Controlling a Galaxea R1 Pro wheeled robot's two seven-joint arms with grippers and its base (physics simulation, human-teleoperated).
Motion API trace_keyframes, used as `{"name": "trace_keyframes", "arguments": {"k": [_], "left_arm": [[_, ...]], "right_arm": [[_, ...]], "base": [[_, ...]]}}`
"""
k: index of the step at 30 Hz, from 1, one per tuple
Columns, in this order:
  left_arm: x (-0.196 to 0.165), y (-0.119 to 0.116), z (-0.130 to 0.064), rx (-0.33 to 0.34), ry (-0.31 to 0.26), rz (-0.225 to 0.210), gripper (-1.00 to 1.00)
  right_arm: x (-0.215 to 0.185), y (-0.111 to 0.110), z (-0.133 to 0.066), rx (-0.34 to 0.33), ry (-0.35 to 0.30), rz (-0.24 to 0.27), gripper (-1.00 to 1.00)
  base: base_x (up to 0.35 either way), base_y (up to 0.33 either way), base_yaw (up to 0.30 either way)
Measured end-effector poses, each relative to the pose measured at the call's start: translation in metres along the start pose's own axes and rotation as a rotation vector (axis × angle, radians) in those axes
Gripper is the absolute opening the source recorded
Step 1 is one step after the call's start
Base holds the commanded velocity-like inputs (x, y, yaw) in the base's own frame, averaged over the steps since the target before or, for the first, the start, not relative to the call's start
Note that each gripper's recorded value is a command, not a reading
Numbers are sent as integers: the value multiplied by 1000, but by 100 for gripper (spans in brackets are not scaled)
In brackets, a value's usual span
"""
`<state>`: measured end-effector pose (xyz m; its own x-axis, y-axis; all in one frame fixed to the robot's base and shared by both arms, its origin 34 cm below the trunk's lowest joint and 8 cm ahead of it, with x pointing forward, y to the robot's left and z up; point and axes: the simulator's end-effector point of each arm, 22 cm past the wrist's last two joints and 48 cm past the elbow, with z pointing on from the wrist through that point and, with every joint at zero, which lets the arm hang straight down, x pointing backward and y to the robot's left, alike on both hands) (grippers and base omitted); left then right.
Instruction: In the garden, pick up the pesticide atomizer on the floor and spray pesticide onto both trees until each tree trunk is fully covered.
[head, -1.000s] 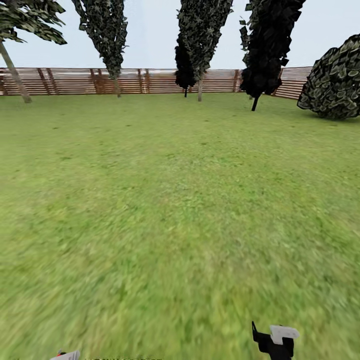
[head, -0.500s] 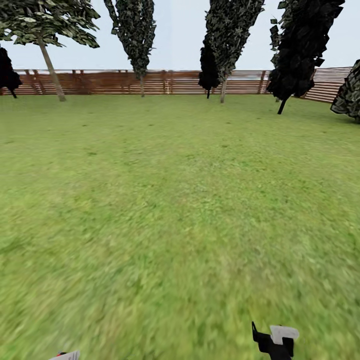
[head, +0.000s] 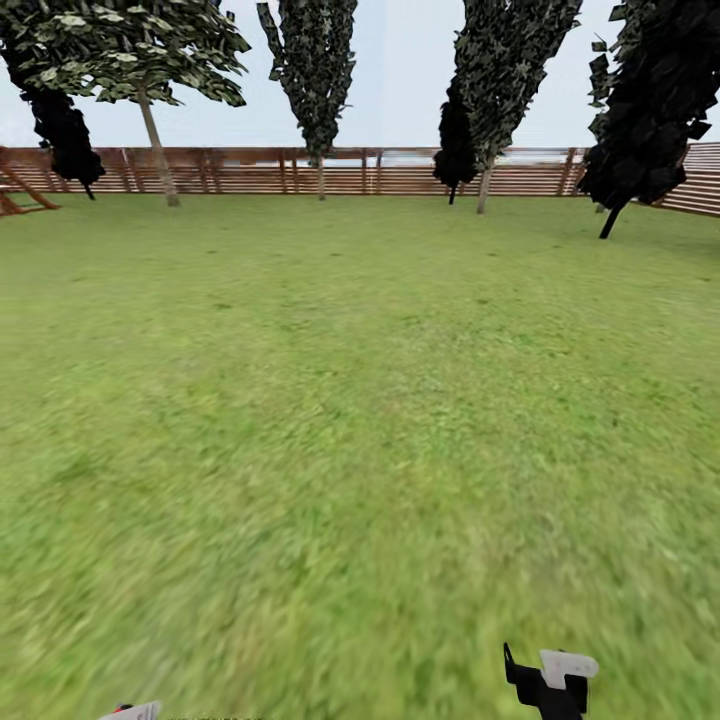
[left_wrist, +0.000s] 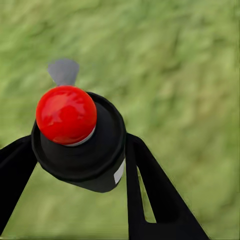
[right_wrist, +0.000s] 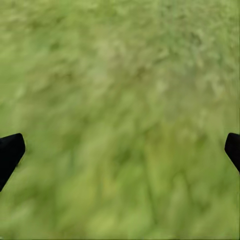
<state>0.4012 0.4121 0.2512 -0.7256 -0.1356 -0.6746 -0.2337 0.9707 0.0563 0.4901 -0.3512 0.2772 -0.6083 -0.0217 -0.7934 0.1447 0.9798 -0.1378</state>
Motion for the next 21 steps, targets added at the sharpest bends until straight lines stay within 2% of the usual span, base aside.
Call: {"name": "trace_keyframes", "arguments": {"k": [21], "left_arm": [[-10, -1, -1, 4, -23, -5, -100]], "right_arm": [[-11, 0, 0, 0, -23, 5, 100]], "base": [[0, 0, 204]]}}
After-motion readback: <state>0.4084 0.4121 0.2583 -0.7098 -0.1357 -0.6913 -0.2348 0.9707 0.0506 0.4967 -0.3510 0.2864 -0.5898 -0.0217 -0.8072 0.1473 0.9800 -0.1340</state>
